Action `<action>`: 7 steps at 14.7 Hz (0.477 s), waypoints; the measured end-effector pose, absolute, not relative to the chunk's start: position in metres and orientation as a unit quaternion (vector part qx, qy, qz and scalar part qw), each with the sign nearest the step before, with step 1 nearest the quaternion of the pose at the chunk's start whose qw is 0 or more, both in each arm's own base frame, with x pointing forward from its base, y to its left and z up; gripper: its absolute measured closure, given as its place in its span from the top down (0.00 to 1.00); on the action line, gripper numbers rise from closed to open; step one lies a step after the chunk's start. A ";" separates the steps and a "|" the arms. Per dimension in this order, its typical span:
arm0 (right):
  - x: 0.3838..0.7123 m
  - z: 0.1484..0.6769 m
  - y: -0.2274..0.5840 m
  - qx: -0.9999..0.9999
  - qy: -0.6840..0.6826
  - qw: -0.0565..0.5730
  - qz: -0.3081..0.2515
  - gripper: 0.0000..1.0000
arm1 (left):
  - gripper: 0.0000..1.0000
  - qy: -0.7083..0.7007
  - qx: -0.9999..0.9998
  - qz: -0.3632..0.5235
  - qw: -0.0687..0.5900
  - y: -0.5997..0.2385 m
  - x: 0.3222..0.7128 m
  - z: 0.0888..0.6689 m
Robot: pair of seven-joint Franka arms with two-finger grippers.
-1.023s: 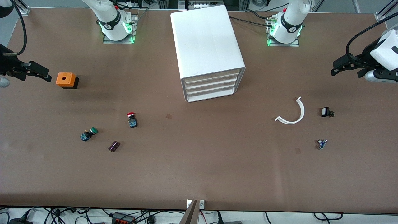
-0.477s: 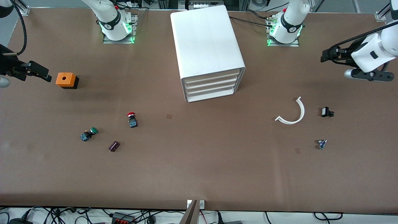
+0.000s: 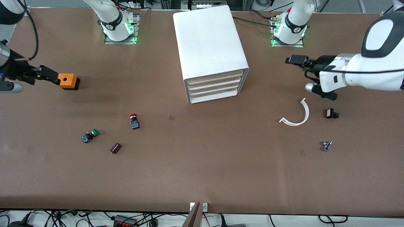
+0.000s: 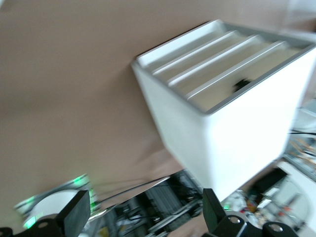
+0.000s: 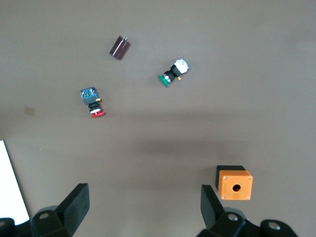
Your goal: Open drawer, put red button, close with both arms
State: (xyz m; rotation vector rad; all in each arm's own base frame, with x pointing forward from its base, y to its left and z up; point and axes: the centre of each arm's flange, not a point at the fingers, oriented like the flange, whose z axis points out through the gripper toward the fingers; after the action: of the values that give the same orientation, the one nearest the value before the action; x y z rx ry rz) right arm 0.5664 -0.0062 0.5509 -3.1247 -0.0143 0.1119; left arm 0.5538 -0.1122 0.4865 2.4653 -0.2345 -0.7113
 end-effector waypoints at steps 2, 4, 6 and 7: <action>0.583 0.518 0.018 -0.999 -0.025 0.005 0.045 1.00 | 1.00 -0.088 0.900 -0.260 0.337 -0.136 0.571 0.458; 0.601 0.480 0.043 -0.998 -0.043 0.002 0.051 1.00 | 1.00 -0.100 0.890 -0.242 0.373 -0.165 0.586 0.428; 0.616 0.439 0.068 -0.997 -0.060 -0.001 0.057 1.00 | 1.00 -0.128 0.884 -0.222 0.391 -0.191 0.594 0.396; 0.621 0.421 0.079 -0.996 -0.067 -0.002 0.063 1.00 | 1.00 -0.150 0.878 -0.211 0.403 -0.200 0.597 0.379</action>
State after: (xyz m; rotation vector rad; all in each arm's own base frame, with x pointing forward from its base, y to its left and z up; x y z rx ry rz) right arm 0.6207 0.0791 0.4214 -3.1328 -0.2098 0.1975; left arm 0.5973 -0.2001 0.3794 2.2177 -0.3799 -0.5341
